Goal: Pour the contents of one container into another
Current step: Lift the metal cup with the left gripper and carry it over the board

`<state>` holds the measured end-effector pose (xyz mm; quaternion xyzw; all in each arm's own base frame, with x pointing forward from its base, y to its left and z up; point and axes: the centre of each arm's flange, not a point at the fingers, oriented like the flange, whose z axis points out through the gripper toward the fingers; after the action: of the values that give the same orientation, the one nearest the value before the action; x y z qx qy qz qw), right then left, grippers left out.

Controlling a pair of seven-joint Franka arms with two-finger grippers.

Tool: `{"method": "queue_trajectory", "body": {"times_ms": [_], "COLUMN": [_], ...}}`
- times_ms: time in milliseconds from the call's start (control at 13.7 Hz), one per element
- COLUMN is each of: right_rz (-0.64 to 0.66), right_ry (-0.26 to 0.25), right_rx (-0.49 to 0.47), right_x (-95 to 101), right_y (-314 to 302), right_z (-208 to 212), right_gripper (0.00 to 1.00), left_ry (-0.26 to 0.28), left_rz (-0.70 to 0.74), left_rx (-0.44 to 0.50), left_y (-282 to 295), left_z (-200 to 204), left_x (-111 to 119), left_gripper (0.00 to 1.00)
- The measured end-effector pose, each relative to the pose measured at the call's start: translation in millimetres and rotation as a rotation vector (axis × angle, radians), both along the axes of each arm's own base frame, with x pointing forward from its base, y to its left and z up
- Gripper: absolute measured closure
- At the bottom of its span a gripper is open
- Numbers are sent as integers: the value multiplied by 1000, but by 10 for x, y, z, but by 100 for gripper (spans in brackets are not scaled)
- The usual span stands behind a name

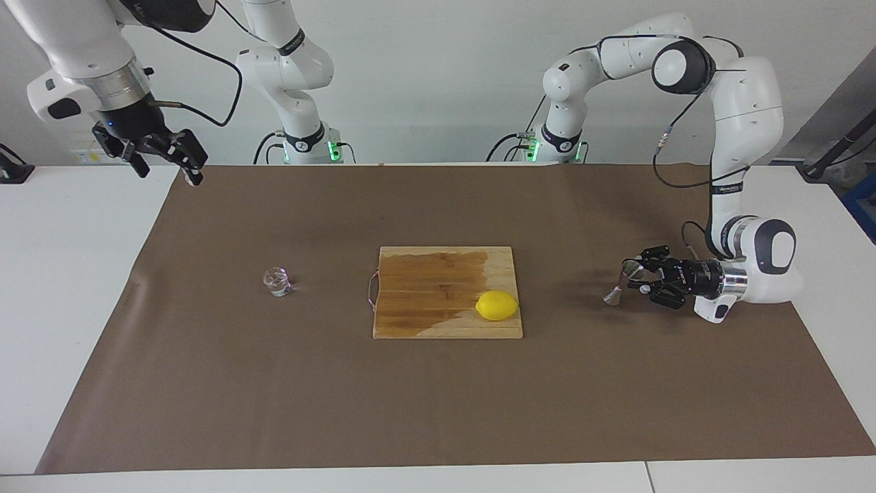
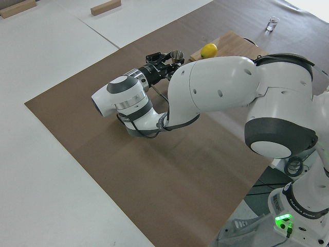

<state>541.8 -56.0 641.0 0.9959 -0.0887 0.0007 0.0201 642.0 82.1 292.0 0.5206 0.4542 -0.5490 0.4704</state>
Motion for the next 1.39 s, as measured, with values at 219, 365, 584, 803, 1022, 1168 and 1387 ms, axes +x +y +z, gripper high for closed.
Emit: {"method": "queue_trajectory", "body": {"times_ms": [219, 365, 584, 803, 1022, 1168, 1387], "right_rz": [0, 0, 0, 0, 0, 0, 0], "right_ry": [0, 0, 0, 0, 0, 0, 0], "right_rx": [0, 0, 0, 0, 0, 0, 0], "right_x": [0, -1, -1, -1, -1, -1, -1], "right_y": [0, 0, 0, 0, 0, 0, 0], "right_z": [1, 1, 1, 1, 1, 1, 1], "right_gripper": [0, 0, 0, 0, 0, 0, 0], "left_ry": [-20, -25, -26, -51, -38, -31, -23], "left_rz": [-4, -9, -30, -49, -40, -32, -19], "left_rx": [17, 3, -13, -25, -19, -13, 10], "left_y": [-344, -643, -1209, -1789, -2172, -2387, -2726], "left_z": [270, 391, 487, 422, 347, 332, 282], "left_x": [69, 72, 3, -178, -319, -400, -513], "left_gripper": [50, 50, 51, 51, 51, 51, 51]}}
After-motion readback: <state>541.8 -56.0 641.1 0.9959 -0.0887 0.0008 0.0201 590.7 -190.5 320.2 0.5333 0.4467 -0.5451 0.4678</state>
